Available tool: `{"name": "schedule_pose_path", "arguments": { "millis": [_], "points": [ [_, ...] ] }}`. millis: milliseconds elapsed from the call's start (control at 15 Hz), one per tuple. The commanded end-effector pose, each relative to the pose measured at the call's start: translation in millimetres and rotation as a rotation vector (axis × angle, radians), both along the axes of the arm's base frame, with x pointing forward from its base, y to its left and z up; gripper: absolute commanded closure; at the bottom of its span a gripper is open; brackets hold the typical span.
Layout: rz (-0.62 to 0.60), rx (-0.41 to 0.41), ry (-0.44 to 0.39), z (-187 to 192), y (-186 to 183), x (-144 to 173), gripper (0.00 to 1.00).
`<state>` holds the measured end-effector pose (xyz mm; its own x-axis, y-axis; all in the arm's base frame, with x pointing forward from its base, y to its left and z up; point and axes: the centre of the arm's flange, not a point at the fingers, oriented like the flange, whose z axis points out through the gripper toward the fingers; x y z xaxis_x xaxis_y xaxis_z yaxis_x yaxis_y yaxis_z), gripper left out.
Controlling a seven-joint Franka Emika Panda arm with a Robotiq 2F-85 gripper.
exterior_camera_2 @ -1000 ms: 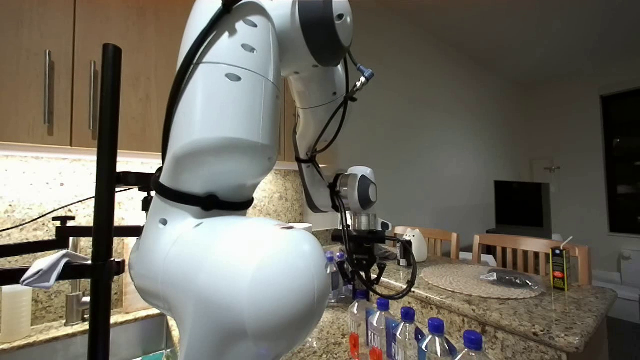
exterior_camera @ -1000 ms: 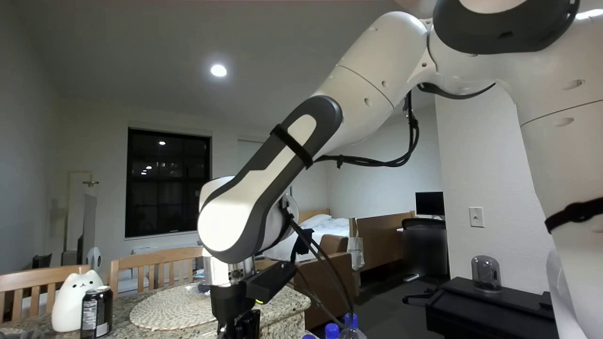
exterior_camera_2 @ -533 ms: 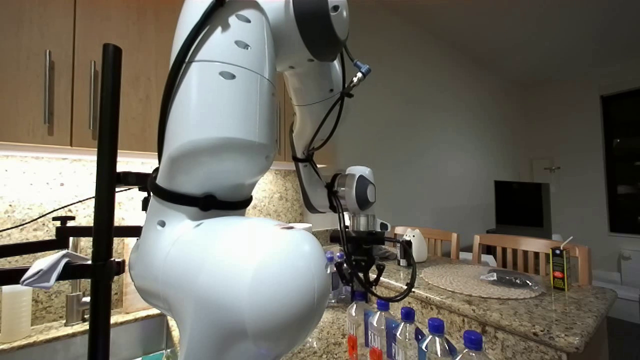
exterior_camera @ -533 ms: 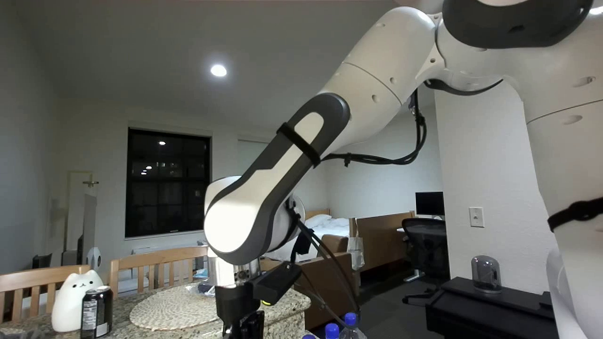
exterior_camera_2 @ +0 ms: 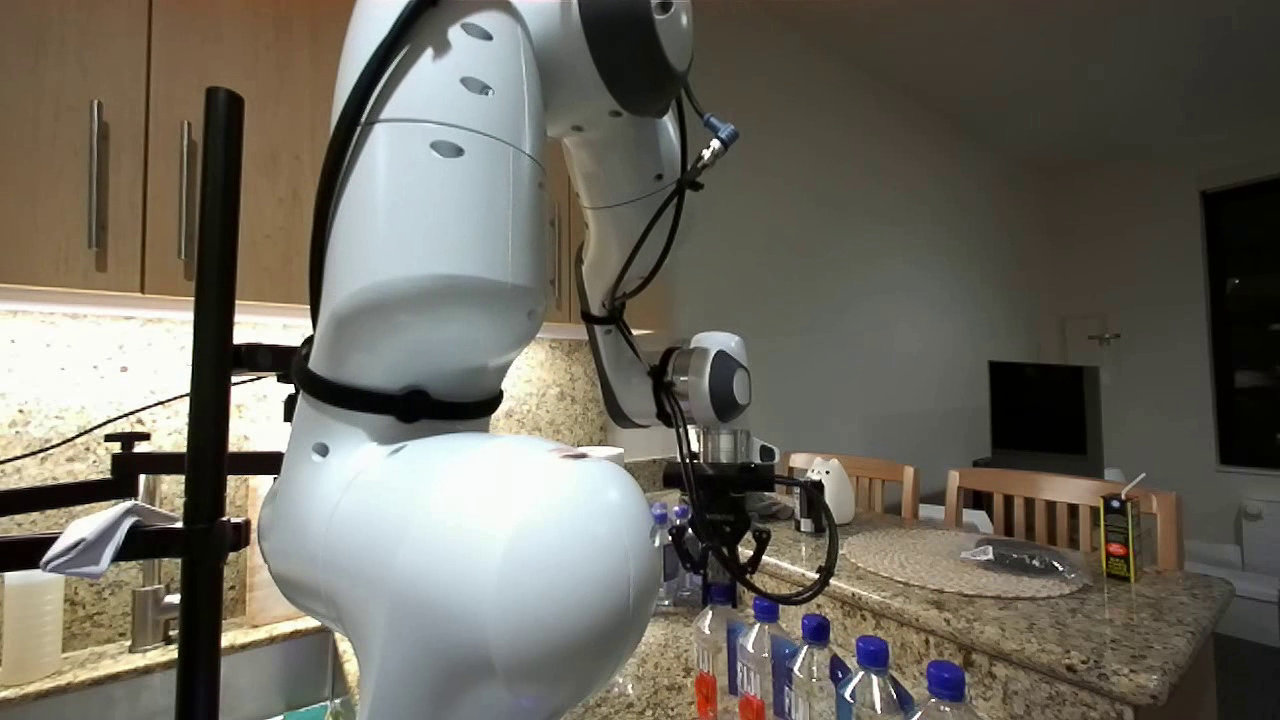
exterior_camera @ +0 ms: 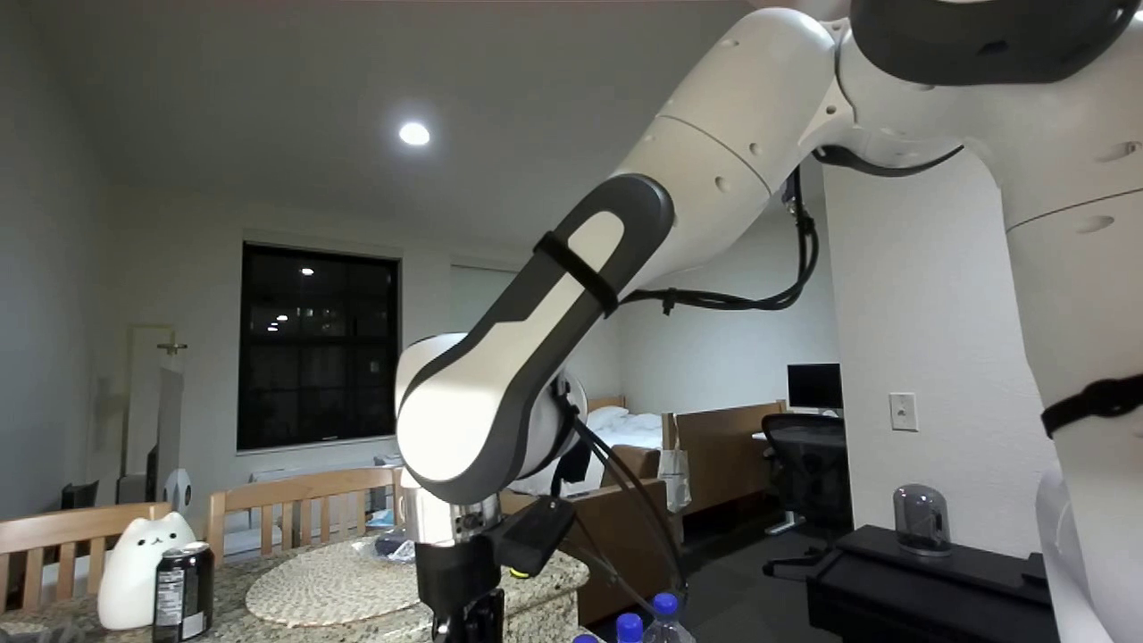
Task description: Arrange the bottles on the counter in a straight line
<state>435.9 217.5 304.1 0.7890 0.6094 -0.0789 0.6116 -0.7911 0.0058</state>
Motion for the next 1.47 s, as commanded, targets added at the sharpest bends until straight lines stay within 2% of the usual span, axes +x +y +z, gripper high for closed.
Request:
{"name": "schedule_pose_path", "arguments": {
  "millis": [0, 1067, 1133, 1200, 1400],
  "points": [
    [0.058, 0.006, -0.009, -1.2, -16.4, -8.5, 0.85],
    [0.175, 0.024, -0.014, -0.8, -20.9, -8.8, 0.85],
    [0.174, 0.025, -0.015, -0.7, -21.0, -9.3, 0.40],
    [0.173, 0.025, -0.014, -0.7, -21.1, -9.7, 0.39],
    [0.169, 0.024, -0.014, -3.0, -21.9, -11.4, 0.21]
  ]
}}
